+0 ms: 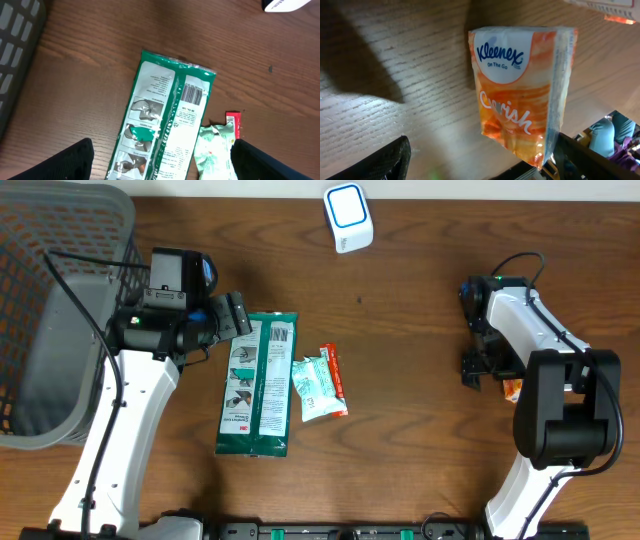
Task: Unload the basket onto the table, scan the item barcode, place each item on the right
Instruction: 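Carry the Kleenex pack to the table's right side and release it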
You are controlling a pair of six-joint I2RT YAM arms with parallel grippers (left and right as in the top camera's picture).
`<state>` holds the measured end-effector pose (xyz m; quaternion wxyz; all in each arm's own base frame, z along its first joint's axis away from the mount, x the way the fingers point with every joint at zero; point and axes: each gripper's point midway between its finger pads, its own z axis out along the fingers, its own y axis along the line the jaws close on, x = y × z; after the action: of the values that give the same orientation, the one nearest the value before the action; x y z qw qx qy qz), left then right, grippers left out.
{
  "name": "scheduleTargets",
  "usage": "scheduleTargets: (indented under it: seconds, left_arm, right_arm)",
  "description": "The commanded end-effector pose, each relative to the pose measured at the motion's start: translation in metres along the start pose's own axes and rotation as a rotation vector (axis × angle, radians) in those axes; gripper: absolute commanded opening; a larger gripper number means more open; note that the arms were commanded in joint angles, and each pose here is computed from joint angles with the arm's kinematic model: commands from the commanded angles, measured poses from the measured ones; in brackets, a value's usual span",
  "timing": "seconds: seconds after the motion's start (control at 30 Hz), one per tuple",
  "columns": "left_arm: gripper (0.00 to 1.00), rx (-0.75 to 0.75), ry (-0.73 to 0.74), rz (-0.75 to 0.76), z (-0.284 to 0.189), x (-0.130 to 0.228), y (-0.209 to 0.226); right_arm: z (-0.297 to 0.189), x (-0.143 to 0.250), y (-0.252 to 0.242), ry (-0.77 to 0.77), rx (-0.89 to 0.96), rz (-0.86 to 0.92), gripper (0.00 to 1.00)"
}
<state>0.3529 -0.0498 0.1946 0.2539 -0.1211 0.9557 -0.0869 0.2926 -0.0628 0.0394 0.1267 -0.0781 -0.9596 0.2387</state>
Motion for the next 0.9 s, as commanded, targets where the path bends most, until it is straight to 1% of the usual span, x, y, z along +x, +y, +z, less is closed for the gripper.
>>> scheduleTargets:
  seconds: [0.0, 0.07, 0.1, 0.43, 0.47, 0.5, 0.53, 0.57, 0.6, 0.7, 0.73, 0.77, 0.83, 0.87]
  left_arm:
    - [0.88, -0.007, -0.002, 0.006, 0.001, -0.001, 0.002]
    - [0.88, -0.007, -0.002, 0.006, 0.001, -0.001, 0.002]
    - [0.88, -0.007, -0.001, 0.006, 0.001, -0.001, 0.002]
    - [0.88, -0.007, -0.001, 0.006, 0.001, -0.001, 0.002]
    - [0.88, -0.007, -0.001, 0.006, 0.001, -0.001, 0.002]
    - [0.88, -0.007, -0.002, 0.006, 0.001, -0.001, 0.002]
    - [0.88, -0.007, -0.002, 0.006, 0.001, -0.001, 0.002]
    - [0.88, -0.007, -0.002, 0.006, 0.001, -0.001, 0.002]
    - [0.88, -0.007, -0.002, 0.006, 0.001, -0.001, 0.002]
    - [0.88, -0.007, -0.002, 0.006, 0.001, -0.001, 0.002]
    - [0.88, -0.007, -0.002, 0.006, 0.001, -0.001, 0.002]
    - [0.88, -0.007, -0.002, 0.006, 0.001, -0.001, 0.002]
    - [0.88, -0.007, -0.001, 0.006, 0.001, -0.001, 0.002]
    - [0.88, -0.007, -0.002, 0.006, 0.001, -0.001, 0.002]
  right_arm:
    - [0.001, 0.0, -0.003, -0.001, 0.012, 0.011, 0.87]
    - [0.001, 0.0, -0.003, -0.001, 0.012, 0.011, 0.89]
    - [0.001, 0.0, -0.003, -0.003, 0.011, 0.012, 0.99]
    - [0.001, -0.001, 0.002, -0.006, -0.018, 0.017, 0.99]
    - [0.001, -0.001, 0.004, -0.003, -0.029, 0.017, 0.9]
    - [0.001, -0.001, 0.006, -0.002, -0.039, 0.017, 0.71]
    - [0.001, -0.002, 0.008, -0.004, -0.049, 0.015, 0.32]
    - [0.001, -0.002, 0.01, -0.005, -0.06, 0.009, 0.05]
    - [0.001, -0.003, 0.012, -0.006, -0.069, 0.006, 0.01]
    - [0.001, -0.004, 0.013, -0.011, -0.077, 0.007, 0.01]
    - [0.001, -0.005, 0.013, -0.015, -0.078, 0.009, 0.02]
    - [0.001, -0.006, 0.014, -0.02, -0.079, 0.011, 0.09]
    - [0.001, -0.007, 0.014, -0.022, -0.079, 0.011, 0.36]
    - [0.001, -0.007, 0.014, -0.022, -0.079, 0.011, 0.43]
